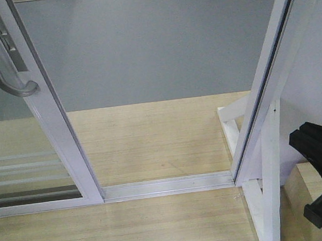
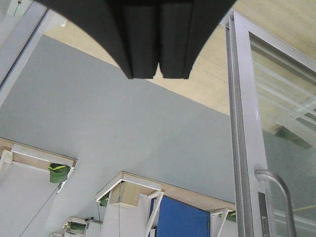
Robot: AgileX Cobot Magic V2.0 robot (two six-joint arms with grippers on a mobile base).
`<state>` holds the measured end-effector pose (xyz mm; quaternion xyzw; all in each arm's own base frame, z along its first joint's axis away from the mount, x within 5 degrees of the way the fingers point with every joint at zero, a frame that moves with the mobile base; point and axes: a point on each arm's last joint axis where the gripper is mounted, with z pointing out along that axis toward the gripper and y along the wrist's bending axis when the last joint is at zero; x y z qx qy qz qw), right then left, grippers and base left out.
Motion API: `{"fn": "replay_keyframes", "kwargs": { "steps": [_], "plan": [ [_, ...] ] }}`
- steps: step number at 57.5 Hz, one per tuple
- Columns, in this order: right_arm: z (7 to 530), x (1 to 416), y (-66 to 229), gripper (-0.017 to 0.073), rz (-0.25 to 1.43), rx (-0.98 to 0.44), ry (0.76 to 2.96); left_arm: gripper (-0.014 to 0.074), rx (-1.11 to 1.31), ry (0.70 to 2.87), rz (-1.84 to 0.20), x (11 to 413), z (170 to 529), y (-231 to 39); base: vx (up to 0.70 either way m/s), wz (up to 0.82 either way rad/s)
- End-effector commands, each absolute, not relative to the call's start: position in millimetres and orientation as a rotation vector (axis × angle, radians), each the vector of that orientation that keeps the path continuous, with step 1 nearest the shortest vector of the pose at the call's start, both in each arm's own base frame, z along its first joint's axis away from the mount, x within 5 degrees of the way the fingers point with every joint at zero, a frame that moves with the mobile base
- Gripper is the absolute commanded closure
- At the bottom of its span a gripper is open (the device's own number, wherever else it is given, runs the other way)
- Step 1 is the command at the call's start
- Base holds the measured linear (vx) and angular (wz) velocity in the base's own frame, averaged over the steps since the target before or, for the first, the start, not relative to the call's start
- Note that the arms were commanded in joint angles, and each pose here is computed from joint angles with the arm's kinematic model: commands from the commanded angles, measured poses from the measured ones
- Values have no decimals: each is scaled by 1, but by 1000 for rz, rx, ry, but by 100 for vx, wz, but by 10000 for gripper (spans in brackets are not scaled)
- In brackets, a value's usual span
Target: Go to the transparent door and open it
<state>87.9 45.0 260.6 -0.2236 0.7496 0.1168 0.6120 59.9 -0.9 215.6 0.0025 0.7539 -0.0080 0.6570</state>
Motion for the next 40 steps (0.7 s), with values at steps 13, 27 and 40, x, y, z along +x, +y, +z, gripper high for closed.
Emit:
{"fn": "replay_keyframes", "kwargs": {
  "steps": [13,27,40],
  "plan": [
    [276,91,44,559,256,-472,1642,594,-30,1548,-69,57,192,-1,0,0],
    [276,91,44,559,256,-471,1642,594,-42,1559,-82,57,191,-2,0,0],
    [276,91,44,559,256,-471,1642,594,-42,1559,-82,57,191,-2,0,0]
  ]
}}
